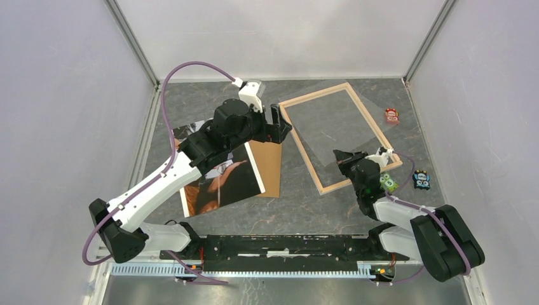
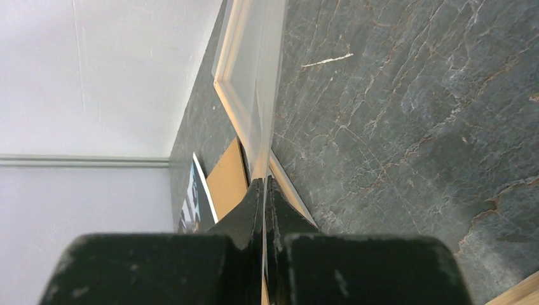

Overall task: Put the photo into the frame
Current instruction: Pick up the photo frame item at the center of the board, then place the photo frame item in the photo frame.

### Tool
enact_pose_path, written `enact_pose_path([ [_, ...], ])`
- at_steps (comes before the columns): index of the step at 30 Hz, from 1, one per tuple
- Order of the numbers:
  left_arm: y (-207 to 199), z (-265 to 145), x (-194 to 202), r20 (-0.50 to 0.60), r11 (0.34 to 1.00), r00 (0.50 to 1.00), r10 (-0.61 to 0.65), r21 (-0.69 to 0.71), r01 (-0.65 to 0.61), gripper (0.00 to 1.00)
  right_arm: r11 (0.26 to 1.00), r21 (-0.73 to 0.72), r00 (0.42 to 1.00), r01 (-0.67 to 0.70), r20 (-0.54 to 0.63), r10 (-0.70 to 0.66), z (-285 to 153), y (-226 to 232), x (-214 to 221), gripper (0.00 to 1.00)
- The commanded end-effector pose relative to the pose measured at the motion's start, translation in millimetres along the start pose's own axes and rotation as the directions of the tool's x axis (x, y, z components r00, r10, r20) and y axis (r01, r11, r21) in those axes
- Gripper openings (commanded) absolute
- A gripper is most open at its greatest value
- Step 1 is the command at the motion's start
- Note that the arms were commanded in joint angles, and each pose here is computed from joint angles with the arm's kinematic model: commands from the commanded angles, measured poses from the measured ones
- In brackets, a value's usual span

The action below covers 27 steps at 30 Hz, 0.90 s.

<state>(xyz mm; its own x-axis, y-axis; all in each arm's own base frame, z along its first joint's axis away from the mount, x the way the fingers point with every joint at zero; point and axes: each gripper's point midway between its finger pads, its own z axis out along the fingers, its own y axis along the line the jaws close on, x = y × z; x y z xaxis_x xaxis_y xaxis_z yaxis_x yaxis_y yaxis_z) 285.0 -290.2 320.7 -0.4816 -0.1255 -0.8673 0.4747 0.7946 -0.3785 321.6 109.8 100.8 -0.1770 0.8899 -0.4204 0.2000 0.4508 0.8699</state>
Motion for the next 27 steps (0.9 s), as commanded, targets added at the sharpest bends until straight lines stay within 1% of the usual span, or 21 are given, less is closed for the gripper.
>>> enact_pose_path([
  [1,-1.1,-15.5,-27.0,0.102,0.999,0.994,0.045,0.0,-0.045,0.95,0.996,-0.029,0.994,-0.086,0.072,0.088,0.5,9.1,-15.0,0.0],
  [8,4.2,-10.5,-23.0,0.095,0.998,0.994,0.059,-0.024,-0.057,0.95,0.984,-0.013,0.983,-0.179,0.035,0.18,4.9,5.4,-1.5,0.0],
  [13,5.7,-9.5,-21.5,0.094,0.998,0.994,0.057,-0.027,-0.055,0.96,0.981,0.04,0.982,-0.191,0.016,0.19,3.6,-3.4,7.6,0.0],
  [19,3.5,-5.4,-16.6,0.079,0.999,0.996,0.044,-0.014,-0.043,0.96,0.976,0.089,0.98,-0.199,0.034,0.196,-3.2,-17.2,6.2,0.0],
  [27,2.3,-4.0,-14.9,0.074,0.999,0.996,0.046,-0.006,-0.046,0.96,0.971,0.103,0.977,-0.213,0.035,0.211,-7.6,-21.0,6.8,0.0],
])
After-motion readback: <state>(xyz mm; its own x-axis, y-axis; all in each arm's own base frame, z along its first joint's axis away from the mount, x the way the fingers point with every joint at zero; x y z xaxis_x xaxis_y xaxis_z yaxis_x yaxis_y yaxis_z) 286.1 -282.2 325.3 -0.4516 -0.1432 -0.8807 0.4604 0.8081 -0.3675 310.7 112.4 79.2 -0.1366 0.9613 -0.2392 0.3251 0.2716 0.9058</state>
